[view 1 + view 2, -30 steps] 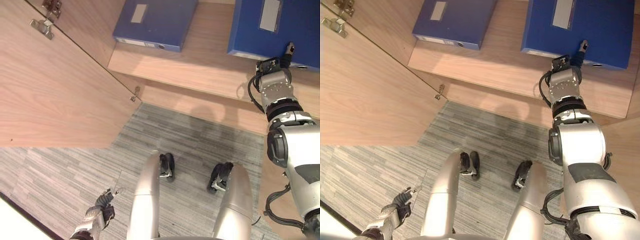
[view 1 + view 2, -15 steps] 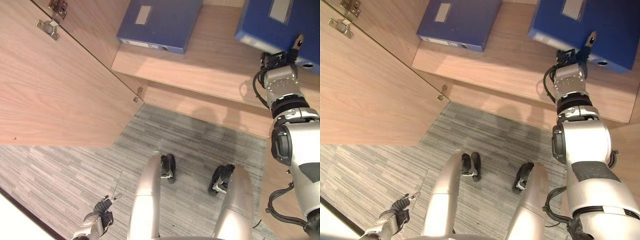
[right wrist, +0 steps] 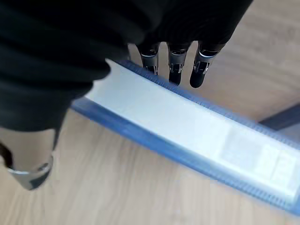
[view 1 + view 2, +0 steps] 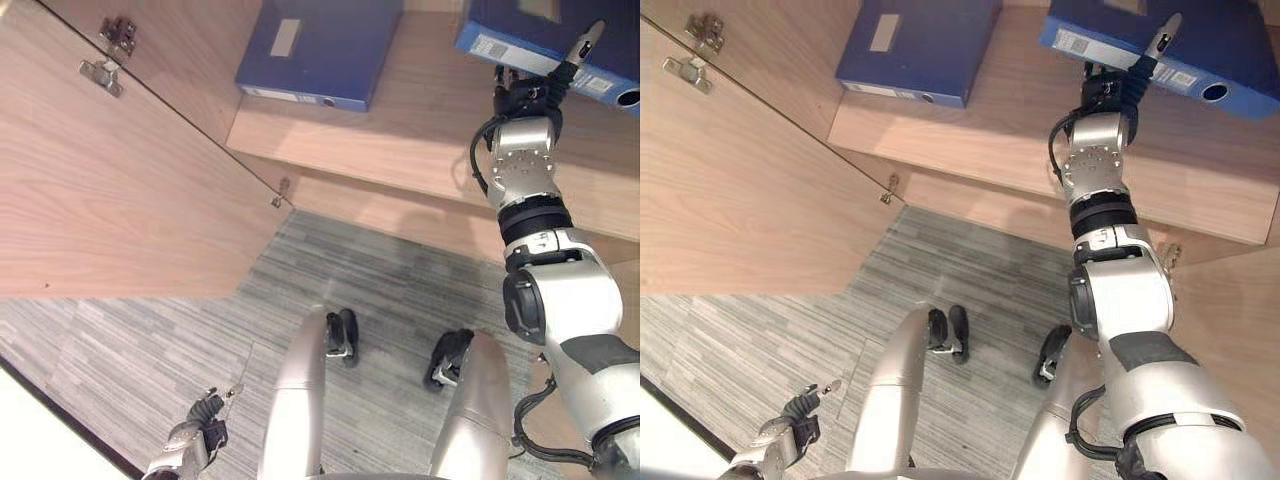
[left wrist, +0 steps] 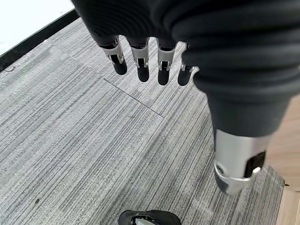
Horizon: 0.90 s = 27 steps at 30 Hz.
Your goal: Put the empty folder in the office cabinet
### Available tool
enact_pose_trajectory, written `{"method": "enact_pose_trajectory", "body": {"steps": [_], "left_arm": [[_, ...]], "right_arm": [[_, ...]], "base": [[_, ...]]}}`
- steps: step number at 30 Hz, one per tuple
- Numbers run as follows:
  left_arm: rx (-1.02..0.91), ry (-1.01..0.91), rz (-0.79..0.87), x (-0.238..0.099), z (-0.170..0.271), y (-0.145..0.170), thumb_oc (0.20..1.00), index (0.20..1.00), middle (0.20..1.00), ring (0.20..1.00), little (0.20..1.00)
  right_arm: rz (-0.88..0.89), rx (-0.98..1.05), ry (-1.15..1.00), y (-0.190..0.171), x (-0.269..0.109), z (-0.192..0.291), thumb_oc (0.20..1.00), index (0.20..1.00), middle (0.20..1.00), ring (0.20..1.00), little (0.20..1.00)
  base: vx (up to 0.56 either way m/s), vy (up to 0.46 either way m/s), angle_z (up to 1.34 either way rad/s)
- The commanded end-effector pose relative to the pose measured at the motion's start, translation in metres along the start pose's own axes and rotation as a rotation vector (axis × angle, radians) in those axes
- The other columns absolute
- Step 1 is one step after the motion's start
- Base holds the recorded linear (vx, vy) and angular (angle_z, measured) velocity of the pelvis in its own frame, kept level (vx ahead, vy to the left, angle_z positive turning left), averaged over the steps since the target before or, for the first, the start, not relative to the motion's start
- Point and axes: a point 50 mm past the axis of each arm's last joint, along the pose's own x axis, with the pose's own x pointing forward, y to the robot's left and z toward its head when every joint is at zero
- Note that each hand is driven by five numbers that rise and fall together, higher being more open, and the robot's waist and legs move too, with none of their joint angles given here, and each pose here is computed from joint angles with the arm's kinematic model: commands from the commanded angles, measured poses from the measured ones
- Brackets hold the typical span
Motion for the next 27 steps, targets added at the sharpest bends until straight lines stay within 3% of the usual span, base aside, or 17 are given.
{"method": "enact_pose_trajectory", "body": {"steps": [1, 7, 20, 27], "left_arm": [[-0.008, 0.026, 0.11, -0.003, -0.005, 0.034, 1.0, 1.0, 1.0, 1.0, 1.0], [-0.018, 0.065, 0.115, -0.004, -0.014, 0.037, 1.0, 1.0, 1.0, 1.0, 1.0], [-0.054, 0.134, 0.123, -0.008, -0.036, 0.037, 1.0, 1.0, 1.0, 1.0, 1.0], [-0.074, 0.115, 0.083, -0.008, -0.035, 0.024, 1.0, 1.0, 1.0, 1.0, 1.0]], "right_arm": [[0.179, -0.032, -0.039, 0.042, -0.002, 0.01, 1.0, 1.0, 1.0, 1.0, 1.0], [0.175, -0.235, 0.108, 0.013, -0.006, -0.019, 1.0, 1.0, 1.0, 1.0, 1.0], [0.178, -0.268, 0.201, -0.029, -0.022, -0.034, 1.0, 1.0, 1.0, 1.0, 1.0], [0.15, -0.317, 0.342, -0.08, -0.056, -0.063, 1.0, 1.0, 1.0, 1.0, 1.0]], "base": [[0.0, 0.0, 0.0], [0.0, 0.002, -0.01], [-0.01, 0.005, -0.07], [-0.04, -0.008, -0.1]]}}
